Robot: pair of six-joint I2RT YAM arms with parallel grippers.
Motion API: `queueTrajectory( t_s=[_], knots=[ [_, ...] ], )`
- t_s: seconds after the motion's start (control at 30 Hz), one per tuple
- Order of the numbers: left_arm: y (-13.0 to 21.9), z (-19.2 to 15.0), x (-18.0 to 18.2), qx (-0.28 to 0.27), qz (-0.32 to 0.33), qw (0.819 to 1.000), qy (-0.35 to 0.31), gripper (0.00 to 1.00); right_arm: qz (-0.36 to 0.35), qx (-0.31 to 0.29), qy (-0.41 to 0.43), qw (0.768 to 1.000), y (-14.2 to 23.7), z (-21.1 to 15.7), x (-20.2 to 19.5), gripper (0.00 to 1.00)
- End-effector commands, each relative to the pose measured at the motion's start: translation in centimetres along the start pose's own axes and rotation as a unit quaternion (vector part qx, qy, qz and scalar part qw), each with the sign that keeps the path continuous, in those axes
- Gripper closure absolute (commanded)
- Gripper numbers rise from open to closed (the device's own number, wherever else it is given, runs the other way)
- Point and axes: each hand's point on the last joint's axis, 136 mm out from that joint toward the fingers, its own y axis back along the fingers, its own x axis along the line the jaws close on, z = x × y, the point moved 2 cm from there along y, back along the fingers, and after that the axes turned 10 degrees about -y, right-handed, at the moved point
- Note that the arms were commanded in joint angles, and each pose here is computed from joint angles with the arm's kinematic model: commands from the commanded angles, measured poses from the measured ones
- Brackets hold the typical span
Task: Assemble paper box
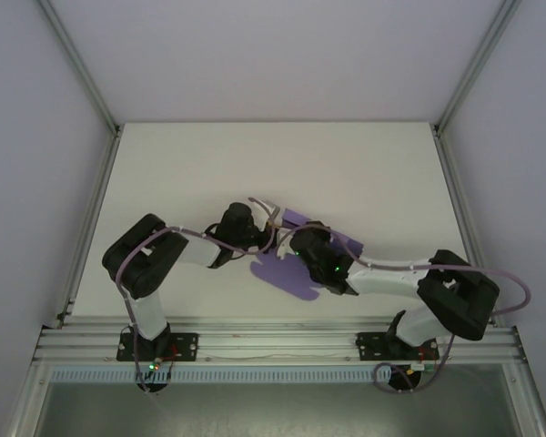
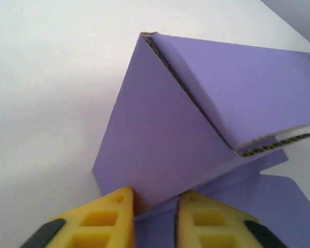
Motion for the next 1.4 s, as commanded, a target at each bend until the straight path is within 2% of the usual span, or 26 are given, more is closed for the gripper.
queueTrajectory(
  t_s=[0.0, 0.07, 0.3, 0.33, 0.4, 0.47, 0.5, 0.73, 0.8, 0.87, 0.93, 1.13, 1.23, 1.37],
  knots=[
    [0.8, 7.4, -0.2, -0.145, 0.033, 0.988, -0.046, 0.85, 0.179, -0.056, 0.054, 0.981, 1.6, 0.5, 7.6, 1.00],
    [0.9, 7.6, -0.2, -0.155, 0.033, 0.986, -0.043, 0.96, 0.177, -0.055, 0.046, 0.982, 1.4, 0.5, 7.2, 0.99],
    [0.3, 7.9, -0.7, -0.159, 0.010, 0.987, -0.030, 0.96, 0.169, -0.069, -0.014, 0.983, 1.0, 1.2, 4.7, 0.96],
    [0.1, 7.9, -1.0, -0.159, -0.003, 0.987, -0.032, 0.91, 0.174, -0.073, -0.020, 0.982, 1.1, 1.4, 4.6, 0.96],
    [-0.6, 7.8, -2.0, -0.143, -0.038, 0.987, -0.055, 0.71, 0.184, -0.075, -0.015, 0.980, 1.0, 1.3, 4.9, 0.97],
    [-1.2, 7.2, -2.0, -0.109, -0.044, 0.991, -0.067, 0.53, 0.188, -0.066, -0.004, 0.980, 0.8, 0.9, 5.5, 0.98],
    [-1.4, 6.9, -1.8, -0.093, -0.040, 0.992, -0.074, 0.48, 0.187, -0.062, -0.002, 0.980, 0.7, 0.7, 5.6, 0.99],
    [-1.9, 4.4, 0.7, -0.024, 0.018, 0.996, -0.085, 0.44, 0.201, -0.071, -0.014, 0.977, 1.1, 1.2, 5.3, 1.00],
    [-2.2, 3.9, 1.4, -0.014, 0.025, 0.997, -0.071, 0.40, 0.214, -0.064, -0.006, 0.975, 1.3, 1.0, 5.6, 1.00],
    [-2.5, 3.5, 1.2, -0.003, 0.015, 0.998, -0.068, 0.32, 0.222, -0.054, -0.004, 0.974, 1.3, 0.7, 5.9, 1.00],
    [-2.3, 2.9, 1.8, 0.006, 0.033, 0.997, -0.065, 0.25, 0.223, -0.052, -0.005, 0.973, 1.3, 0.5, 5.9, 1.00],
    [-1.8, 3.5, 3.8, -0.005, 0.062, 0.997, -0.041, 0.16, 0.229, -0.055, -0.017, 0.972, 1.4, 0.7, 6.0, 1.00],
    [-2.2, 4.1, 2.8, -0.024, 0.021, 0.998, -0.063, 0.04, 0.234, -0.059, -0.018, 0.970, 1.4, 0.8, 6.2, 1.00],
    [-2.5, 5.9, 0.4, -0.057, -0.058, 0.991, -0.101, 0.04, 0.235, -0.060, -0.020, 0.970, 1.2, 1.0, 6.2, 1.00]
  ],
)
